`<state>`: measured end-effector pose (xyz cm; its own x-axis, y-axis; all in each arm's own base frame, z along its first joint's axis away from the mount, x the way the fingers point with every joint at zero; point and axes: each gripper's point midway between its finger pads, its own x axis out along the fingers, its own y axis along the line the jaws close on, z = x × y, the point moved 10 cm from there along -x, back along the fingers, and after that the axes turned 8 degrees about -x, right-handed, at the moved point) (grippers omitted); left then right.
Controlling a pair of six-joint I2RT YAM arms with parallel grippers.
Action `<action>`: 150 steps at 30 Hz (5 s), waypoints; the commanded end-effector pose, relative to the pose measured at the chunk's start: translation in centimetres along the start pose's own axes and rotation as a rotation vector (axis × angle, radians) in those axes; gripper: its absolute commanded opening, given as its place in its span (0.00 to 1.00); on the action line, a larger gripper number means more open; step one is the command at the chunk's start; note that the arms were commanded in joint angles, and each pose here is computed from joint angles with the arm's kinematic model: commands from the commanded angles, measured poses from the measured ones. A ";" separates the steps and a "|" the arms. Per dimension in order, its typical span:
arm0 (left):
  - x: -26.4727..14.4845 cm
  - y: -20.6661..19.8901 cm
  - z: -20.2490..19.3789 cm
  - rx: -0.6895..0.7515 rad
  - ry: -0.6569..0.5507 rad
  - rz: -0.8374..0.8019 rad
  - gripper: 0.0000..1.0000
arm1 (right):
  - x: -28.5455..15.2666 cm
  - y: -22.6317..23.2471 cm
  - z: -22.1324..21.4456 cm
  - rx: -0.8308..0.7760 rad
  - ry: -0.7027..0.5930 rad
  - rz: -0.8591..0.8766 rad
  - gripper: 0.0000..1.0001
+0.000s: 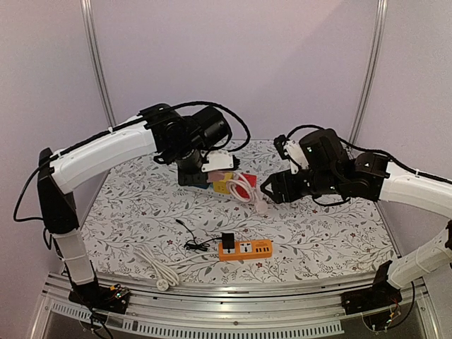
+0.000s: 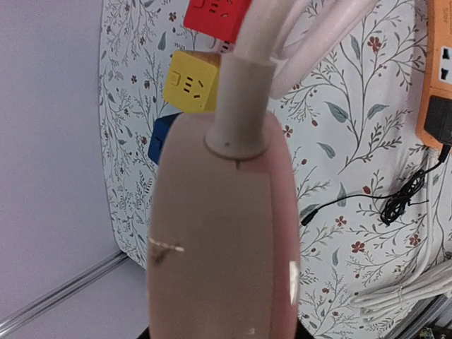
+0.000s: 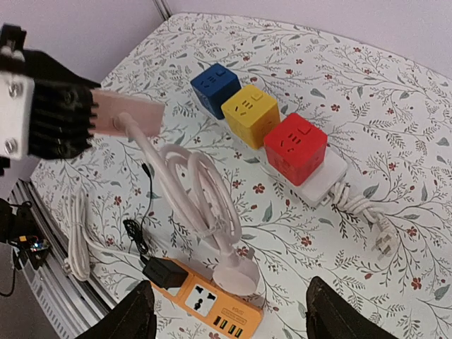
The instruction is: Insert the plug
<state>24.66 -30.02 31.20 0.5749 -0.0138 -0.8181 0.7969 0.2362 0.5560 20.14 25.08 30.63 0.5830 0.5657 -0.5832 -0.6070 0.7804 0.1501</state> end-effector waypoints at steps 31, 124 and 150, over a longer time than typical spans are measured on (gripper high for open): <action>-1.1 1.2 -1.8 -0.240 -0.060 -0.150 0.00 | 6.4 0.8 -4.9 -0.452 -0.088 -0.125 0.63; 8.5 -6.7 -9.3 -0.170 -0.125 -0.305 0.86 | 12.6 7.0 -11.0 0.315 0.915 -0.232 0.00; 6.4 -9.9 -6.7 -0.124 -0.354 -0.727 0.69 | 15.1 3.4 -15.5 0.053 1.028 -0.510 0.00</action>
<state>18.88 -24.94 18.85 -0.0600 -0.4704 -0.8804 0.9738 0.1662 -0.1552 18.39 34.96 15.10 0.0187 0.0204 -0.9996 -0.3381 0.9410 0.0129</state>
